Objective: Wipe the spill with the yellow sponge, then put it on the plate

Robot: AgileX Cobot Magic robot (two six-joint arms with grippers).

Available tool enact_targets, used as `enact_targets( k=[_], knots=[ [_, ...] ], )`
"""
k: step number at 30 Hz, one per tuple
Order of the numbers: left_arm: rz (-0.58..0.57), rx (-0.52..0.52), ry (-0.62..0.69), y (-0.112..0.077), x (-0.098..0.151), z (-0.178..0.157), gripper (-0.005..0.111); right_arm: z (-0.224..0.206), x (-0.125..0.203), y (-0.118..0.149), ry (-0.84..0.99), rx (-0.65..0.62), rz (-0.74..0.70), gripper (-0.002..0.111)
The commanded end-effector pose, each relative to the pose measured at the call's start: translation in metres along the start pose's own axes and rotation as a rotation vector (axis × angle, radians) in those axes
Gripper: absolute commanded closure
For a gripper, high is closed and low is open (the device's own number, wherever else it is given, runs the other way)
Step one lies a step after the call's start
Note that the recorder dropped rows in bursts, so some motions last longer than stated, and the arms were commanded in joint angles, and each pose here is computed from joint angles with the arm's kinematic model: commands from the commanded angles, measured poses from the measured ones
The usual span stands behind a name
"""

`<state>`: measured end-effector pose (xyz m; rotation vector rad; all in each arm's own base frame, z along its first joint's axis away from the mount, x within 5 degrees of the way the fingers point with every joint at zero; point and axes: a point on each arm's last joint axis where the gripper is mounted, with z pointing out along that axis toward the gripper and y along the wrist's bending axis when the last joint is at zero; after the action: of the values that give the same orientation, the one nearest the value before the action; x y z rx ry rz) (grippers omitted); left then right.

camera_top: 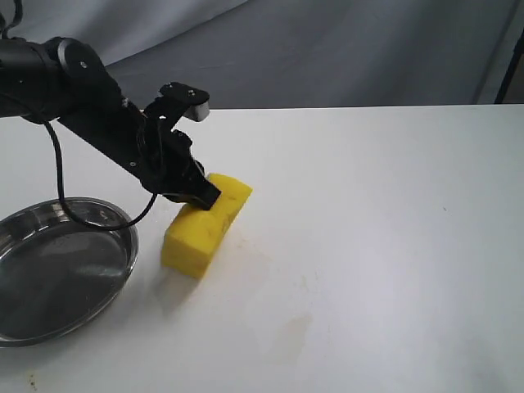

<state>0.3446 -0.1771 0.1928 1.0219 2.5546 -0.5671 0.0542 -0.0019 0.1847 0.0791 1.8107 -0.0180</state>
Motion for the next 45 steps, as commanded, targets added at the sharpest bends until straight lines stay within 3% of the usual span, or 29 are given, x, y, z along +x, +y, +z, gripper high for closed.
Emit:
enact_targets(
  k=[1,3,6,8,10,13,17,20,21,23,29,32,35,39,45],
  knots=[
    [0.002,0.11,-0.134,-0.038,-0.019,-0.023,0.107,0.0,0.001,0.0,-0.001,0.0,-0.004,0.108],
    [0.02,0.187,-0.154,-0.064,-0.023,-0.033,0.107,0.0,0.001,0.0,-0.001,0.0,-0.004,0.108],
    [0.042,0.248,-0.106,-0.077,-0.018,-0.036,0.107,0.0,0.001,0.0,-0.001,0.0,-0.004,0.108],
    [0.007,0.255,-0.04,-0.072,-0.006,-0.019,0.107,0.0,0.001,0.0,-0.001,0.0,-0.004,0.108],
    [0.063,0.18,0.087,-0.058,0.01,0.006,0.105,0.0,0.001,0.0,-0.001,0.0,-0.004,0.108],
    [0.01,0.06,0.175,-0.04,0.019,0.026,0.096,0.0,0.001,0.0,-0.001,0.0,-0.004,0.108],
    [0.037,-0.022,0.244,-0.025,0.028,0.047,0.074,0.0,0.001,0.0,-0.001,0.0,-0.004,0.108],
    [0.111,-0.079,0.274,-0.018,0.031,0.048,0.058,0.0,0.001,0.0,-0.001,0.0,-0.004,0.108],
    [0.16,-0.116,0.293,-0.014,0.032,0.046,0.048,0.0,0.001,0.0,-0.001,0.0,-0.004,0.108],
    [0.14,-0.171,0.3,-0.01,0.032,0.045,0.038,0.0,0.001,0.0,-0.001,0.0,-0.004,0.108],
    [0.132,-0.281,0.276,0.0,0.028,0.043,0.037,0.0,0.001,0.0,-0.001,0.0,-0.004,0.108],
    [0.136,-0.407,0.316,0.011,0.03,0.038,0.032,0.0,0.001,0.0,-0.001,0.0,-0.004,0.108],
    [0.138,-0.425,0.321,0.012,0.03,0.037,0.022,0.0,0.001,0.0,-0.001,0.0,-0.004,0.108],
    [0.11,-0.423,0.312,0.01,0.03,0.033,0.025,0.0,0.001,0.0,-0.001,0.0,-0.004,0.108],
    [0.099,-0.446,0.228,0.0,0.019,0.002,0.033,0.0,0.001,0.0,-0.001,0.0,-0.004,0.108]
  ],
)
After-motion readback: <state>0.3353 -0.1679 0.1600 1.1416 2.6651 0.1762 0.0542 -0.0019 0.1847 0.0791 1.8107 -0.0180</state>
